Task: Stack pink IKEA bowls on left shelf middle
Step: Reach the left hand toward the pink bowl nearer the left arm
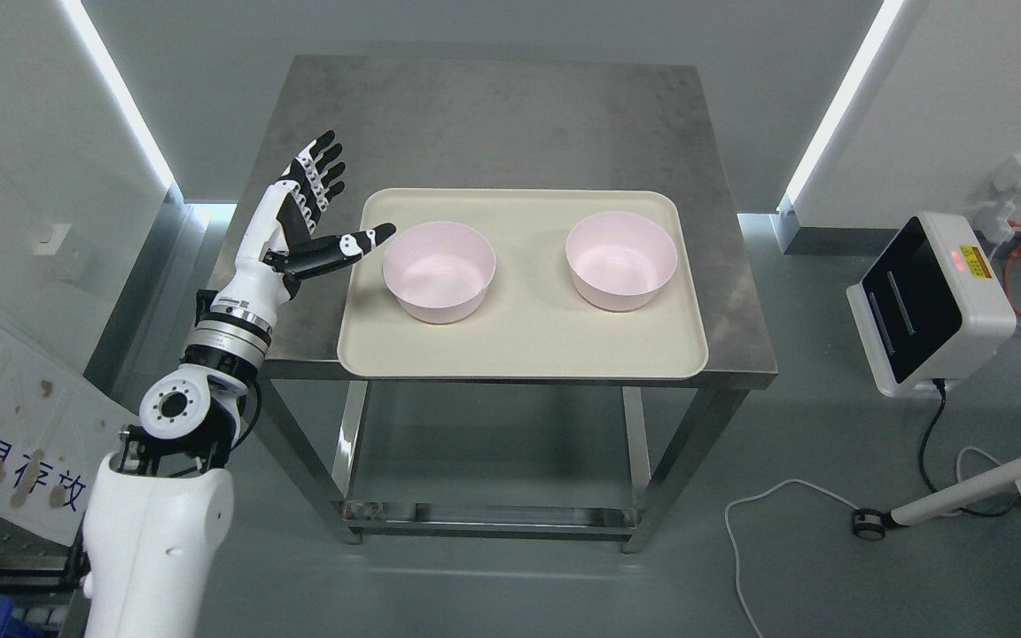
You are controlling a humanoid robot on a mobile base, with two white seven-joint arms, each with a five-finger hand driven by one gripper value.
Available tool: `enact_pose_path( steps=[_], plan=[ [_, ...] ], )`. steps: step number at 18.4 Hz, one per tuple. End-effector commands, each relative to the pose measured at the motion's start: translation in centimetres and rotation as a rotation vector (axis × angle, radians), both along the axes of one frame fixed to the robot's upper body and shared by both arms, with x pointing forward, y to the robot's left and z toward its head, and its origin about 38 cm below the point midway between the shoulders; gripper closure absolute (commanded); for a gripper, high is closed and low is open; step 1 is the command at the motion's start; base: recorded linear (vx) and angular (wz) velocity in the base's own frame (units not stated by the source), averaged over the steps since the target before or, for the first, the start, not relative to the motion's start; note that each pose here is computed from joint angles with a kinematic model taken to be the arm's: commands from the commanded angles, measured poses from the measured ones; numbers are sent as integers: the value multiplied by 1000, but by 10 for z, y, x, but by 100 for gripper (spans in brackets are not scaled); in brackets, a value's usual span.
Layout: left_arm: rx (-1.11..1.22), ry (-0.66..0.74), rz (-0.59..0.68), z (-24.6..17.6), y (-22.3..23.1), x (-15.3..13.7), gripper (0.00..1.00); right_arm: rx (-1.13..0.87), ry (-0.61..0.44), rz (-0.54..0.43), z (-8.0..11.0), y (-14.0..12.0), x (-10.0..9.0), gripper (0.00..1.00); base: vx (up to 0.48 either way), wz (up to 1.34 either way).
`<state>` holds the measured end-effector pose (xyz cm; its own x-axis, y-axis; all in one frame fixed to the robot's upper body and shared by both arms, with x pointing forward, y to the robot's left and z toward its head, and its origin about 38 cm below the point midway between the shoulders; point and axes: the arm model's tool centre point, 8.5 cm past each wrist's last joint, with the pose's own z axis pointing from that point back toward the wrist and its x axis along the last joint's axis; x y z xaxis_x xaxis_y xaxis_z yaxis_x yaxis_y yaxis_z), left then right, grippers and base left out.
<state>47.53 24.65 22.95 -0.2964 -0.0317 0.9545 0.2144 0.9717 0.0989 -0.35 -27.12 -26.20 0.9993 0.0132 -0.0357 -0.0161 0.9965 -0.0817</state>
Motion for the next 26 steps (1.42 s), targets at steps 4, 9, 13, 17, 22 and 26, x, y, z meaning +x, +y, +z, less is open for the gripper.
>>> enact_pose_path(
  steps=[4,9,13,17,22,26],
  plan=[
    [126,-80,-77,31,0,-16,0,-17,-6,-28,1,-11,-7,0,0,0],
    [222,52,-208,25,-47,1,2,-17,-6,-28,1,-11,-7,0,0,0],
    [436,86,-227,23,-50,21,2,-17,-6,-26,1,-11,-7,0,0,0],
    [597,124,-275,15,-67,35,1,-17,-8,-26,1,-11,-7,0,0,0],
    [647,213,-193,-12,-50,51,3,-17,-8,-26,1,-11,-7,0,0,0],
    [536,190,-126,12,-33,60,8,-17,-6,-26,1,-11,-7,0,0,0]
  ],
)
